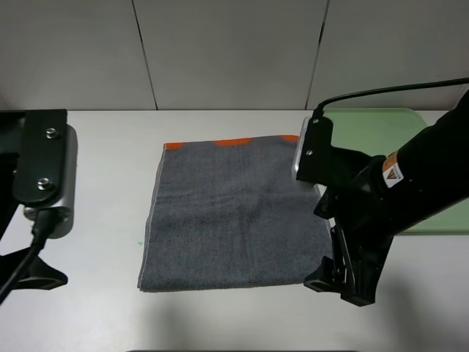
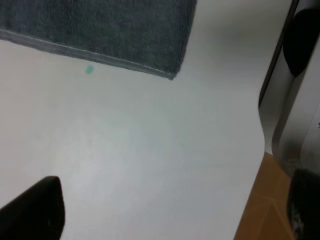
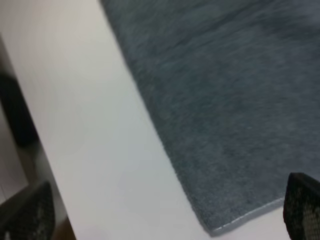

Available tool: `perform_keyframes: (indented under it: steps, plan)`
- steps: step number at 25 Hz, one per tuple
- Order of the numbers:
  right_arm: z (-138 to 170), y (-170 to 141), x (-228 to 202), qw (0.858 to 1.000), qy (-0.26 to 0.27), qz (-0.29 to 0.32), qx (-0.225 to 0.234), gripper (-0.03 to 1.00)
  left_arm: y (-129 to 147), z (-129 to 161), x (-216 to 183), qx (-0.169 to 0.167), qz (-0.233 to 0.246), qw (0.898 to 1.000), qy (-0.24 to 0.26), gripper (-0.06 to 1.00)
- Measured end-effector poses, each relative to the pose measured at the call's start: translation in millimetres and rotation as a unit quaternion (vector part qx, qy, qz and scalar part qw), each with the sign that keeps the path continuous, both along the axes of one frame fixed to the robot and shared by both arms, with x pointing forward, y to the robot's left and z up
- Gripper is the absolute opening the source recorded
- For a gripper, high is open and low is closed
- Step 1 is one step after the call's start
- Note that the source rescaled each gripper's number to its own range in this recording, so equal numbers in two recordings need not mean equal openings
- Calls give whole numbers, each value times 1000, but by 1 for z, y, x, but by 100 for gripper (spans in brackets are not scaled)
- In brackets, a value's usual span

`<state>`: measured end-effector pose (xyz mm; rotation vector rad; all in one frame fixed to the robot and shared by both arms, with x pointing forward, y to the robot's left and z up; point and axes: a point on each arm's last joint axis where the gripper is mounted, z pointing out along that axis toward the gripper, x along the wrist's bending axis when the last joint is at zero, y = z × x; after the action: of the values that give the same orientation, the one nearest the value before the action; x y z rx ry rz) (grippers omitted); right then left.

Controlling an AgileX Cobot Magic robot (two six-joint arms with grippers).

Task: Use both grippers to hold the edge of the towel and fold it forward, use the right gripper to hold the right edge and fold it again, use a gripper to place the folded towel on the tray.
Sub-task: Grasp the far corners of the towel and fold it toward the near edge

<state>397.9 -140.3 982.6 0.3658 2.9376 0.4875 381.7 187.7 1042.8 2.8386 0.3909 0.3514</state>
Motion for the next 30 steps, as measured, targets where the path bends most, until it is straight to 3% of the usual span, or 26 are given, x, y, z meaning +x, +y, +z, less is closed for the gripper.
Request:
perform_keyframes:
  steps: [16, 30]
  plan:
    - [-57, 17, 17, 992, -7, 83, -99, 100, -26, -41, 23, 26, -42, 997, 62, 88]
    - [-97, 19, 26, 978, -1, 135, -158, 100, -27, -42, 25, 26, -54, 997, 57, 88]
